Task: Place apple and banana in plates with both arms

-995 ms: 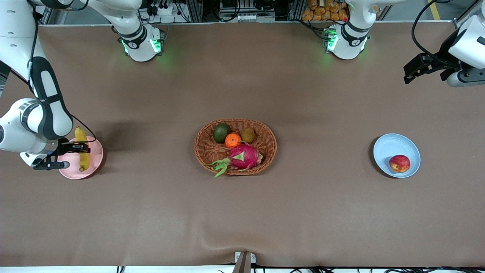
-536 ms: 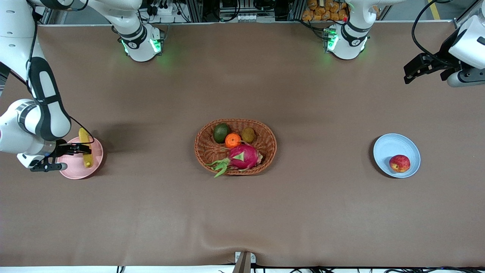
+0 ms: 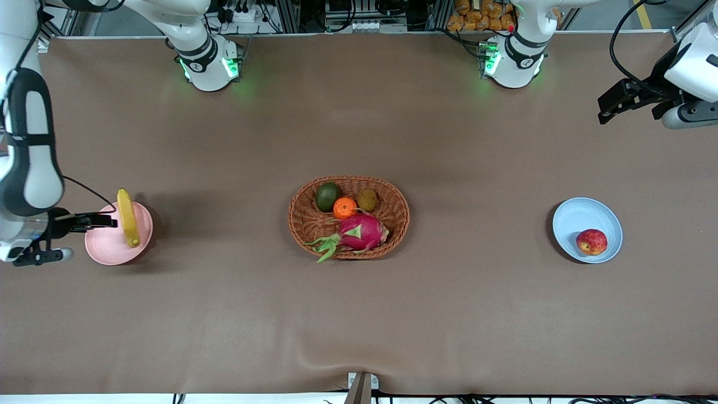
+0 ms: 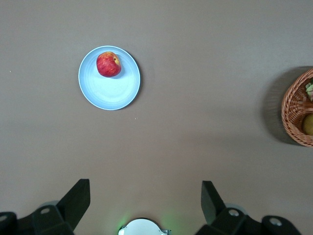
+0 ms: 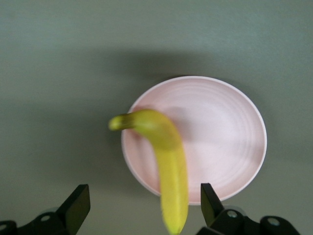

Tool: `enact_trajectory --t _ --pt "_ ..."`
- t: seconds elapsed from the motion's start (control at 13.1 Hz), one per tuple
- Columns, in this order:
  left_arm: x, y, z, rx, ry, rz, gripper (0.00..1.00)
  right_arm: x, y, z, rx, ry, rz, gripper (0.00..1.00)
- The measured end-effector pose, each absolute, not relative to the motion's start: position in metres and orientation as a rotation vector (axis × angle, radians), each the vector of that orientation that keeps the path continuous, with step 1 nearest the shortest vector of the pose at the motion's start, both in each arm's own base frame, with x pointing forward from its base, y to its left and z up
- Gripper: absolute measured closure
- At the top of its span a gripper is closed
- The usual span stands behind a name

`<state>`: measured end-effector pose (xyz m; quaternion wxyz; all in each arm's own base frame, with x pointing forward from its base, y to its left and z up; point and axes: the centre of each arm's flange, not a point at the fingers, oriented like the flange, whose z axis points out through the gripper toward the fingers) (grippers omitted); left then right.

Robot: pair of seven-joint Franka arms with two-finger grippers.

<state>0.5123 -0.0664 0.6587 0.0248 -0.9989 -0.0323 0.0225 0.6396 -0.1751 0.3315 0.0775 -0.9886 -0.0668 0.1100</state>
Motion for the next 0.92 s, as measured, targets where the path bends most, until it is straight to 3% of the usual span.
enact_trajectory --t 0.46,0.92 --pt "0.512 -0.066 0.658 -3.089 -0.101 0.072 0.00 0.647 -0.077 0.459 -2.993 -0.006 0.300 0.00" --pt "0.512 -0.065 0.658 -3.089 -0.103 0.074 0.00 0.601 -0.008 0.583 -2.985 0.253 0.176 0.00"
